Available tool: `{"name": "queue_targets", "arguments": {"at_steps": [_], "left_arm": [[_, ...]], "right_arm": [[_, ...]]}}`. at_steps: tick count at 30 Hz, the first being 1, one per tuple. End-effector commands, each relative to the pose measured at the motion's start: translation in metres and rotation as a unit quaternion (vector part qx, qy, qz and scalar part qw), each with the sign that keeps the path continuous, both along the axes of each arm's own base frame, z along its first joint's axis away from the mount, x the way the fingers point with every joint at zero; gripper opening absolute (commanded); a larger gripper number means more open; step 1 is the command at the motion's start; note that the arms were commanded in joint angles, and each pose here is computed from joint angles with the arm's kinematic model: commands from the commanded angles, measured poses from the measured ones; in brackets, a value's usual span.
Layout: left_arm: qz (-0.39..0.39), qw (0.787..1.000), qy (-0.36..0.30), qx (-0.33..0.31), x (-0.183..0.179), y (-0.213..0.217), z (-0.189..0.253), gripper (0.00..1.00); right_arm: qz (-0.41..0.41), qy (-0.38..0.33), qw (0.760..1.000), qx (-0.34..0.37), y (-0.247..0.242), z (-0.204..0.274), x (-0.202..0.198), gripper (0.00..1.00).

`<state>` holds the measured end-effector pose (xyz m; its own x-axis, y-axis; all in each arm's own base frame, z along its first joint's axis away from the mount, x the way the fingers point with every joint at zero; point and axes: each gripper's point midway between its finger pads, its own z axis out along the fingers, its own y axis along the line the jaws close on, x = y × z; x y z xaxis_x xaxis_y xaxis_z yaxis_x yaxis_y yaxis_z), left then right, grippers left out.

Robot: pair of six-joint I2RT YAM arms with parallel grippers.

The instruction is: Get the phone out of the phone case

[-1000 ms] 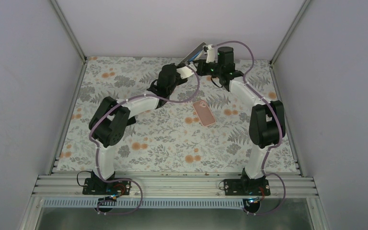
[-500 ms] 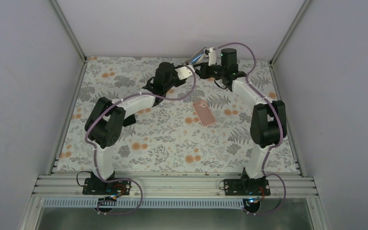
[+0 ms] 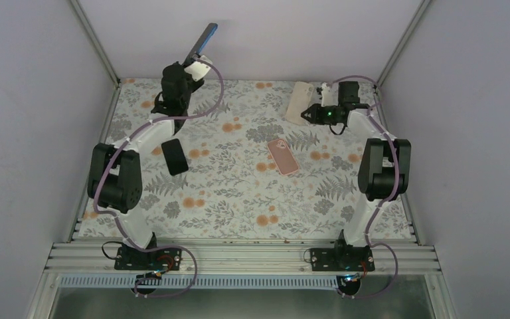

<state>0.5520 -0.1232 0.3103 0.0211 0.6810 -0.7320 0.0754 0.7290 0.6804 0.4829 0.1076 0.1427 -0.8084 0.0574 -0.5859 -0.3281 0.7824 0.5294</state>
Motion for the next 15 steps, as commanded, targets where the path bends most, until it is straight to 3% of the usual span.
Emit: {"name": "queue_targets", "arguments": {"at_steps": [1,7,11,15], "left_arm": [[-0.028,0.999,-0.04,0.001,-0.017,-0.024,0.031,0.02],[0.044,0.995,-0.014,0.093,-0.044,0.005,0.013,0.02],[0.08,0.981,0.035,0.176,-0.085,0.012,-0.027,0.02],[0.089,0.959,0.099,0.252,-0.132,-0.001,-0.086,0.02]], "right_arm": [[0.05,0.007,0.999,0.01,0.018,0.005,-0.024,0.03],[0.12,0.059,0.99,0.043,0.023,-0.003,-0.054,0.03],[0.178,0.101,0.978,0.04,0.024,-0.02,-0.086,0.04],[0.173,0.111,0.978,0.028,0.0,-0.033,-0.105,0.03]]}}
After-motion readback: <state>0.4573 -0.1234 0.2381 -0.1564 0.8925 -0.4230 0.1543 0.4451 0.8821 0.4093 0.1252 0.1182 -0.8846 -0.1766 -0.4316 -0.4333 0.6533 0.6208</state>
